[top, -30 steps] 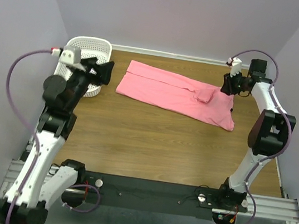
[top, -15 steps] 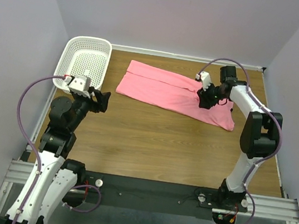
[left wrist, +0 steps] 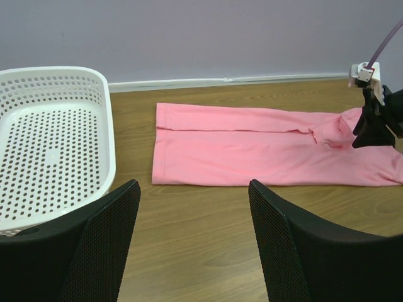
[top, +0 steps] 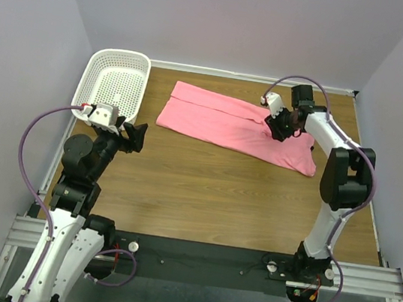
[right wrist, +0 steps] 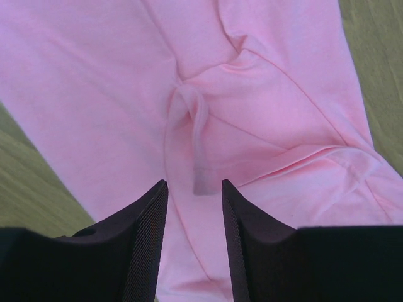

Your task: Fold and stack the t-shirts

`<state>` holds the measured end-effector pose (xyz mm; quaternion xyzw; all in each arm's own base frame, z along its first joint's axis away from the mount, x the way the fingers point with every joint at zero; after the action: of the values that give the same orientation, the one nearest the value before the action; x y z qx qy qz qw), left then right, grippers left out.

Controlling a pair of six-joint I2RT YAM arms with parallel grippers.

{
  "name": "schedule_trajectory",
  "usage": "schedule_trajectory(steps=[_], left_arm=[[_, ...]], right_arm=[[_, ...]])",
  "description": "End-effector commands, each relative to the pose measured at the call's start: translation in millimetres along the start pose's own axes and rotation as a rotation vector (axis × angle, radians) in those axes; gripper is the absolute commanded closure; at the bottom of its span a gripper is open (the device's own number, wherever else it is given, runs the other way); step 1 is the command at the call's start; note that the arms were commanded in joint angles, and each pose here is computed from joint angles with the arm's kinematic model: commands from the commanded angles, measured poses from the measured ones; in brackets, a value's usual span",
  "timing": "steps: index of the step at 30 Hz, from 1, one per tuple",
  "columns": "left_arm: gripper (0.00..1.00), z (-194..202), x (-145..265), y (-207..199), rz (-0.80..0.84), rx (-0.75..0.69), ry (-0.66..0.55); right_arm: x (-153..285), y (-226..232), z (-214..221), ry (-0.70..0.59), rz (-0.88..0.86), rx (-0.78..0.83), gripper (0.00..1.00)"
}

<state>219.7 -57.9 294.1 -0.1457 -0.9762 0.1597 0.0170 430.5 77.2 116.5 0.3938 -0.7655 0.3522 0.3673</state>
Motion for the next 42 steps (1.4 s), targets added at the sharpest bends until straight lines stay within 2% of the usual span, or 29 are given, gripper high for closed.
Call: schedule_trajectory(steps=[1,4,5,6,7,10,17,18,20,21,23,27,28,29,30,31,32,33,34,38,42], left_arm=[[0.22,0.1,-0.2,2.5,-0.009,-0.013,-0.011],[0.22,0.0,-0.2,2.7,-0.010,-0.012,-0.012],[0.22,0.9,-0.2,3.1,-0.013,-0.011,-0.009],[0.22,0.0,-0.2,2.9,-0.012,-0.013,-0.012],[0.22,0.7,-0.2,2.9,-0.011,-0.013,-0.010],[0.22,1.4,-0.9,2.9,-0.008,-0.013,-0.008],[0.22,3.1,-2.8,3.6,-0.011,-0.011,0.004],[0.22,4.1,-3.1,3.9,-0.012,-0.011,0.007],[0.22,4.5,-2.8,4.8,-0.016,-0.011,0.007],[0.22,4.9,-3.1,4.5,-0.015,-0.009,0.009],[0.22,4.2,-3.1,4.3,-0.015,-0.009,0.008],[0.22,6.0,-3.7,4.4,-0.012,-0.008,0.013],[0.22,5.2,-4.1,4.0,-0.010,-0.009,0.011],[0.22,5.2,-4.1,3.8,-0.008,-0.009,0.011],[0.22,6.2,-4.0,3.7,-0.006,-0.008,0.015],[0.22,5.2,-3.3,2.9,-0.001,-0.009,0.011],[0.22,4.7,-3.2,2.3,0.002,-0.009,0.010],[0.22,5.0,-3.0,1.5,0.008,-0.010,0.010],[0.22,4.0,-2.5,0.7,0.014,-0.011,0.004],[0.22,3.6,-2.4,-1.8,0.033,-0.013,0.003],[0.22,4.7,-2.8,-2.0,0.036,-0.013,0.009]], right_arm=[[-13.5,-13.6,-2.0,0.051,0.057,0.007,0.55],[-23.6,-14.2,-1.0,0.077,0.055,0.022,0.62],[-22.9,-15.4,-2.3,0.077,0.061,0.024,0.69],[-25.1,-16.0,-4.6,0.076,0.061,0.029,0.82],[-25.9,-17.2,-6.5,0.079,0.068,0.033,0.88],[-27.9,-24.4,-17.3,0.080,0.101,0.055,1.00],[-54.3,-47.6,-55.8,0.098,0.205,0.107,0.98],[-59.9,-50.1,-61.2,0.115,0.233,0.111,0.95],[-72.1,-62.2,-67.3,0.142,0.302,0.082,0.53],[-75.2,-64.9,-67.5,0.152,0.318,0.070,0.27],[-76.2,-70.3,-65.4,0.173,0.367,0.027,0.00],[-43.8,-79.8,-65.2,0.113,0.475,-0.082,0.00],[-35.6,-82.4,-68.9,0.057,0.479,-0.122,0.00],[-5.3,-94.6,-66.0,-0.016,0.508,-0.238,0.00],[-3.1,-89.0,-50.5,-0.038,0.459,-0.312,0.00],[-0.3,-79.5,-50.9,-0.151,0.335,-0.403,0.00],[26.4,-90.9,-28.0,-0.195,0.334,-0.483,0.00],[31.3,-87.3,-15.0,-0.218,0.292,-0.529,0.00],[23.4,-66.1,3.4,-0.219,0.198,-0.587,0.00],[25.2,-49.5,73.4,-0.170,0.148,-0.753,0.07],[18.2,-46.8,101.9,-0.165,0.111,-0.887,0.16]])
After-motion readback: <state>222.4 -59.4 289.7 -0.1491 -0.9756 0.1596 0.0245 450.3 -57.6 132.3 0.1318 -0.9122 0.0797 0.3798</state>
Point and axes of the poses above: each gripper's point midway between its finger pads, its own x axis back along the fingers, its own y axis along the line the jaws close on, z = x × y, the point moved 5 cm from there along x, back along the fingers, and after that the axes turned 10 degrees about x, right-handed, at the moved point
